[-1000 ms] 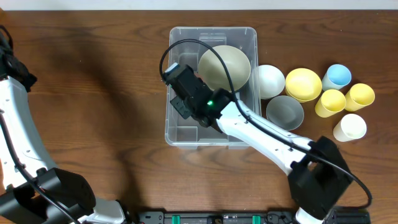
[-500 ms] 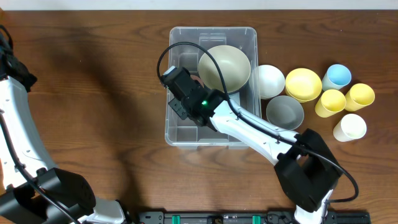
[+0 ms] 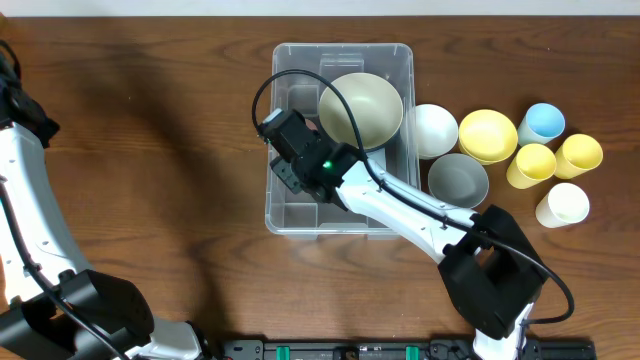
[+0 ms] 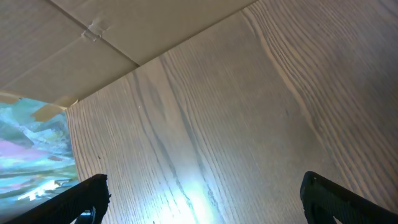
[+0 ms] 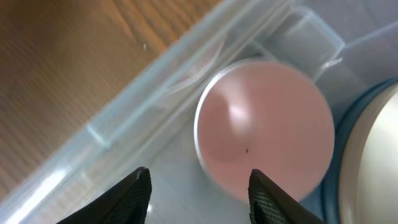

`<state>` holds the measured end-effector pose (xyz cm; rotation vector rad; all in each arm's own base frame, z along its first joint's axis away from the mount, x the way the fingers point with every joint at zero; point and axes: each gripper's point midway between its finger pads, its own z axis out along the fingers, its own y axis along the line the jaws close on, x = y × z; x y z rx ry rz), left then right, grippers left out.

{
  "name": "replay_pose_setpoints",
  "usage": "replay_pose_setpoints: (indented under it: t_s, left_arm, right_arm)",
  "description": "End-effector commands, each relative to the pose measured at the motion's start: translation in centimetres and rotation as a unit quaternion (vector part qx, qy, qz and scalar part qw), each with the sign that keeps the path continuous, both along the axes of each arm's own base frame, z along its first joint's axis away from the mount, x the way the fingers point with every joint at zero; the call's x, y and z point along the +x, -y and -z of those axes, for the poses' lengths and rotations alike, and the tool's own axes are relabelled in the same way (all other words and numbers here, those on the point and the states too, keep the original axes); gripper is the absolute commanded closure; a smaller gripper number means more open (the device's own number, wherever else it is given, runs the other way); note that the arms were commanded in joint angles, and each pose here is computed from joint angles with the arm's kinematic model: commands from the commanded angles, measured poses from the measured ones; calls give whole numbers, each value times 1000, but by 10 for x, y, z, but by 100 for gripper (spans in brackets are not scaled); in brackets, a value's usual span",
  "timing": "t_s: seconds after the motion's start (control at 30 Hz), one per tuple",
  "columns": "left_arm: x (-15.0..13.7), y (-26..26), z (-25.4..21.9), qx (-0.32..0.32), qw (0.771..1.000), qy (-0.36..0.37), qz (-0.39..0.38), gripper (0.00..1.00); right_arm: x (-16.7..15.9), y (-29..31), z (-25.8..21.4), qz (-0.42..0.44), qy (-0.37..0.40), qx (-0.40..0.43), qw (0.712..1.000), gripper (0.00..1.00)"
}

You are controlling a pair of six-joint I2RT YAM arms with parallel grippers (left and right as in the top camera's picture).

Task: Pack container
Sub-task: 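Carry the pink cup left and lower it into the container, then release the pink cup and move the right gripper to the white cup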

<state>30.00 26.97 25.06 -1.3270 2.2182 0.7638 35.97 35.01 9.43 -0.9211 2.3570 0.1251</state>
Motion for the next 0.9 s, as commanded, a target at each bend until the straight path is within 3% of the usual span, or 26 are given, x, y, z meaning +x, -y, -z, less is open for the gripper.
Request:
replay_pose_setpoints:
  t_s: [0.0, 0.27, 0.47, 0.7, 0.87]
  left_arm:
    - [-2, -4, 1, 6, 1000, -9, -4, 2]
    - [-2, -4, 1, 6, 1000, -9, -4, 2]
    - [-2, -4, 1, 6, 1000, -9, -4, 2]
    - [-2, -4, 1, 6, 1000, -9, -4, 2]
    - [-2, -4, 1, 6, 1000, -9, -4, 2]
  right_arm:
    - [6, -3, -52, 2, 29, 25, 999, 48]
    - [9, 90, -138, 144, 28, 34, 989, 47]
    - [8, 211, -166, 297, 0, 36, 954, 44]
    - [-13, 359, -160, 496, -56, 23, 866, 41]
    - [-31, 427, -135, 581, -106, 59, 805, 39]
